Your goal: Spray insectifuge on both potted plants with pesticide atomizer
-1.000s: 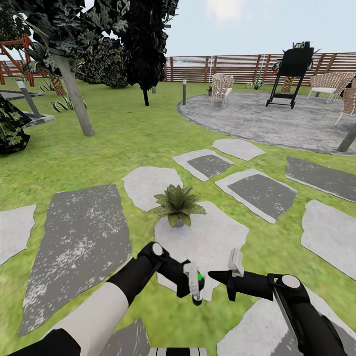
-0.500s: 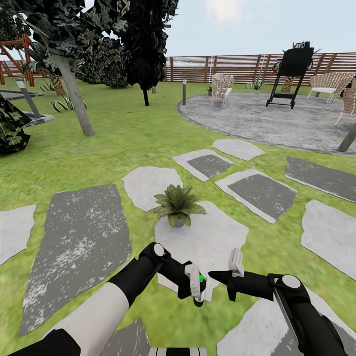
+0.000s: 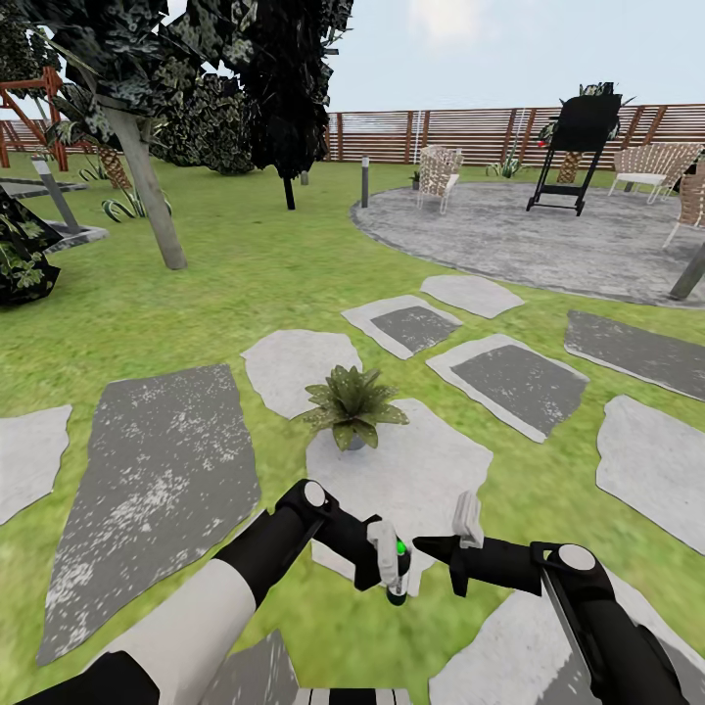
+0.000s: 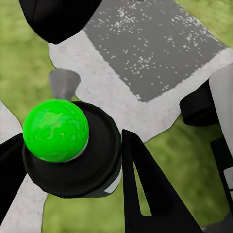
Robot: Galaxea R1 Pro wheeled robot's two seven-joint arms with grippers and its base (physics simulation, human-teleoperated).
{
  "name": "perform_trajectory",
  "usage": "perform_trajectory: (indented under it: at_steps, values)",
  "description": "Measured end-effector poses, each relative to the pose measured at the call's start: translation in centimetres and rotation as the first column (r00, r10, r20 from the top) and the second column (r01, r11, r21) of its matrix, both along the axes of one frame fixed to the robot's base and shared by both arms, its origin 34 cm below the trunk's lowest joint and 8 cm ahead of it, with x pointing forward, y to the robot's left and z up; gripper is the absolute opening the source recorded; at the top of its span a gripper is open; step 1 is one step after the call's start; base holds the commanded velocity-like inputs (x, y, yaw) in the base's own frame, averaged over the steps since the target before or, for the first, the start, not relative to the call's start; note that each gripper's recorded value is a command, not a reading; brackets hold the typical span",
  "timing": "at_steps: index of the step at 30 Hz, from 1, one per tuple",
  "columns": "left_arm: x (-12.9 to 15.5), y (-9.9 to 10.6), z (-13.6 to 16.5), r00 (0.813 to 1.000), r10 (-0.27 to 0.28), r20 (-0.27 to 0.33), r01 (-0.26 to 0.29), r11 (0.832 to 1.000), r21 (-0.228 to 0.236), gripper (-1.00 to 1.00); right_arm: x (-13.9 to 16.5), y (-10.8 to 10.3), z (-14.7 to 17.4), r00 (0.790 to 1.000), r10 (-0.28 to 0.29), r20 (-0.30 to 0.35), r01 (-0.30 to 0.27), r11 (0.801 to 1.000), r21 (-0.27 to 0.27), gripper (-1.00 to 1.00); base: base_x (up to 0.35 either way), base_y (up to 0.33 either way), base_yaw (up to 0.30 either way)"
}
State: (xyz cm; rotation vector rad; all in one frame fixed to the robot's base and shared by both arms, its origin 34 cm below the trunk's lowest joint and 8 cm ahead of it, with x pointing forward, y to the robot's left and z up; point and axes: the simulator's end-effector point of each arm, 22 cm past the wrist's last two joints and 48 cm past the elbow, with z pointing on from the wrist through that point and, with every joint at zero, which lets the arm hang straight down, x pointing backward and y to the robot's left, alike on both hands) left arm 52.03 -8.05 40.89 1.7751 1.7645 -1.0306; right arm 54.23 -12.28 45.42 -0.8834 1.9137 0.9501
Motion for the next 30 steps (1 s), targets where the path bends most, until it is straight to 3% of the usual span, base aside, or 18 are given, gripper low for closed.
perform_trajectory:
  at_steps: [30]
  values:
    - [0.3,-1.0,1.5,1.000,0.015,-0.004,-0.015,0.998,-0.058,-1.00,0.0,0.0,0.1,1.000,0.001,0.002,-0.001,1.000,0.001,-1.00,0.000,0.000,0.000]
